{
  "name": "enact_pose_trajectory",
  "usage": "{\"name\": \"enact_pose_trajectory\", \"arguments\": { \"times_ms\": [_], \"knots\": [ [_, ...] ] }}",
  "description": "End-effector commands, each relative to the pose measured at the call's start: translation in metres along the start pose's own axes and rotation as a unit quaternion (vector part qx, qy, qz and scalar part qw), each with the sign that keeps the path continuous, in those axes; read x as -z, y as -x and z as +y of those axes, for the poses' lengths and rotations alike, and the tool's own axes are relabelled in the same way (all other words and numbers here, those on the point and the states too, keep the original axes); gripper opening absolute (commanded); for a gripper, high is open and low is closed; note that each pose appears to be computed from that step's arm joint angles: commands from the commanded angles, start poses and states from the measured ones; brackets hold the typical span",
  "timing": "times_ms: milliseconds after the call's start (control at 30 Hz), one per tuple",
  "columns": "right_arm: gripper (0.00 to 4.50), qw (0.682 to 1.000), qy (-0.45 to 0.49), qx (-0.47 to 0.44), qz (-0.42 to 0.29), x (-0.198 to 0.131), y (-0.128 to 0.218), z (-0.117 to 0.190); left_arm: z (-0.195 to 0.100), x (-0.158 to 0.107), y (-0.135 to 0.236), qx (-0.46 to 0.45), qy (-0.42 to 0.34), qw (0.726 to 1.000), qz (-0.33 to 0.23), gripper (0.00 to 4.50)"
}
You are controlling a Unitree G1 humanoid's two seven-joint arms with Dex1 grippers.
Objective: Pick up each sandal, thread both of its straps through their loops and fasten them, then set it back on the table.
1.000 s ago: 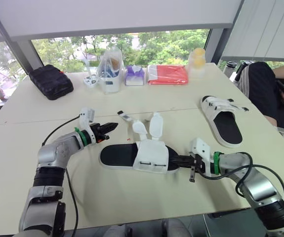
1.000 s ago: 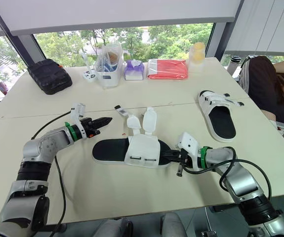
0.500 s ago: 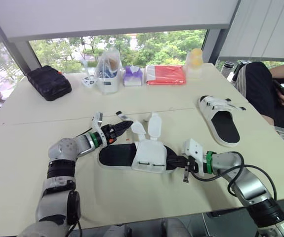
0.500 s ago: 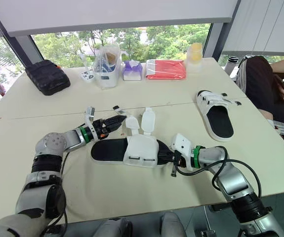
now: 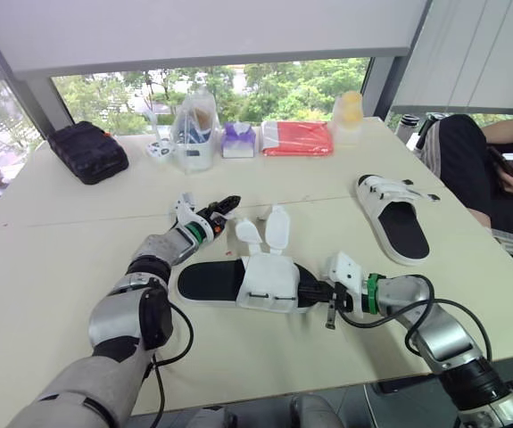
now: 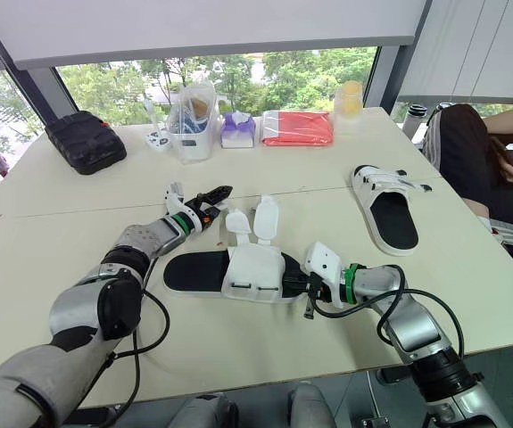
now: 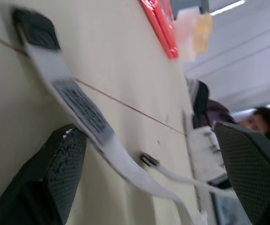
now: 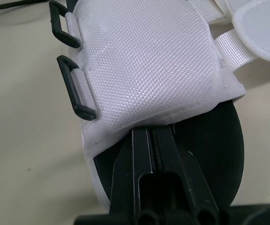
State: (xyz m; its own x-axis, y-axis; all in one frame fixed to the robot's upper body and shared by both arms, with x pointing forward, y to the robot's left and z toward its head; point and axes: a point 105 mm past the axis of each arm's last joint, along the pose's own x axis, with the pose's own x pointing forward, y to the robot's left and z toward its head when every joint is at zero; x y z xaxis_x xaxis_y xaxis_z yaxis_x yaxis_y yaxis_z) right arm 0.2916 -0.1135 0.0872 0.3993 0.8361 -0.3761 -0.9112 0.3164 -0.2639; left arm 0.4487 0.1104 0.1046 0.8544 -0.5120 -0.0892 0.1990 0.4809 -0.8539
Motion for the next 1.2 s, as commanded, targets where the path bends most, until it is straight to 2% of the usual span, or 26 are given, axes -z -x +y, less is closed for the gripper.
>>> {"name": "enact_pose_trajectory", "arguments": {
  "times_ms": [33,167,200,400,433,500,567,633,700,733,800,867,967,1067,1133,1167,1200],
  "knots": [
    [0.0,1.0,-0.002,-0.002,0.003,0.002,-0.005,0.003,-0.004,-0.011,-0.001,0.005,-0.02,1.0,-0.02,2.52],
    [0.0,1.0,-0.003,0.004,0.002,0.002,-0.005,0.002,-0.008,-0.013,-0.001,0.013,-0.021,1.0,-0.018,0.43],
    [0.0,1.0,-0.004,0.005,0.002,0.002,-0.005,0.002,-0.008,-0.013,-0.001,0.014,-0.02,1.0,-0.017,0.05],
    [0.0,1.0,-0.004,0.017,0.003,0.004,-0.006,-0.001,-0.014,-0.023,0.001,0.029,-0.039,0.998,-0.026,0.05],
    [0.0,1.0,-0.003,0.017,0.003,0.004,-0.006,-0.002,-0.022,-0.026,0.001,0.047,-0.086,0.995,-0.016,0.05],
    [0.0,1.0,0.0,0.017,0.006,0.006,-0.005,-0.002,-0.043,-0.028,0.001,0.103,-0.218,0.97,0.02,0.05],
    [0.0,1.0,0.002,0.016,0.008,0.008,-0.004,-0.002,-0.055,-0.026,0.002,0.135,-0.27,0.953,0.04,0.05],
    [0.0,1.0,0.003,0.016,0.01,0.009,-0.002,-0.002,-0.077,-0.028,0.008,0.199,-0.365,0.908,0.054,0.05],
    [0.0,1.0,0.004,0.016,0.011,0.011,0.0,-0.002,-0.095,-0.025,0.015,0.254,-0.461,0.848,0.065,0.05],
    [0.0,1.0,0.005,0.016,0.012,0.012,0.001,-0.002,-0.1,-0.022,0.017,0.269,-0.488,0.828,0.067,0.05],
    [0.0,1.0,0.009,0.016,0.016,0.015,0.002,-0.003,-0.115,-0.007,0.031,0.318,-0.646,0.69,0.07,0.05],
    [0.0,1.0,0.013,0.014,0.02,0.017,0.003,-0.004,-0.121,0.012,0.046,0.357,-0.751,0.552,0.061,0.05],
    [0.0,1.0,0.015,0.014,0.019,0.018,0.003,-0.005,-0.12,0.027,0.064,0.393,-0.829,0.397,0.03,0.05],
    [0.0,1.0,0.015,0.013,0.016,0.018,0.001,-0.005,-0.115,0.031,0.086,0.41,-0.891,0.193,-0.026,0.05],
    [0.0,1.0,0.015,0.013,0.014,0.019,0.0,-0.005,-0.11,0.032,0.096,0.426,-0.896,0.117,-0.035,0.05],
    [0.0,1.0,0.015,0.013,0.013,0.019,-0.001,-0.005,-0.112,0.031,0.098,0.429,-0.896,0.104,-0.046,0.05],
    [0.0,1.0,0.014,0.014,0.013,0.018,-0.002,-0.005,-0.114,0.03,0.098,0.428,-0.896,0.105,-0.059,0.05]
  ]
}}
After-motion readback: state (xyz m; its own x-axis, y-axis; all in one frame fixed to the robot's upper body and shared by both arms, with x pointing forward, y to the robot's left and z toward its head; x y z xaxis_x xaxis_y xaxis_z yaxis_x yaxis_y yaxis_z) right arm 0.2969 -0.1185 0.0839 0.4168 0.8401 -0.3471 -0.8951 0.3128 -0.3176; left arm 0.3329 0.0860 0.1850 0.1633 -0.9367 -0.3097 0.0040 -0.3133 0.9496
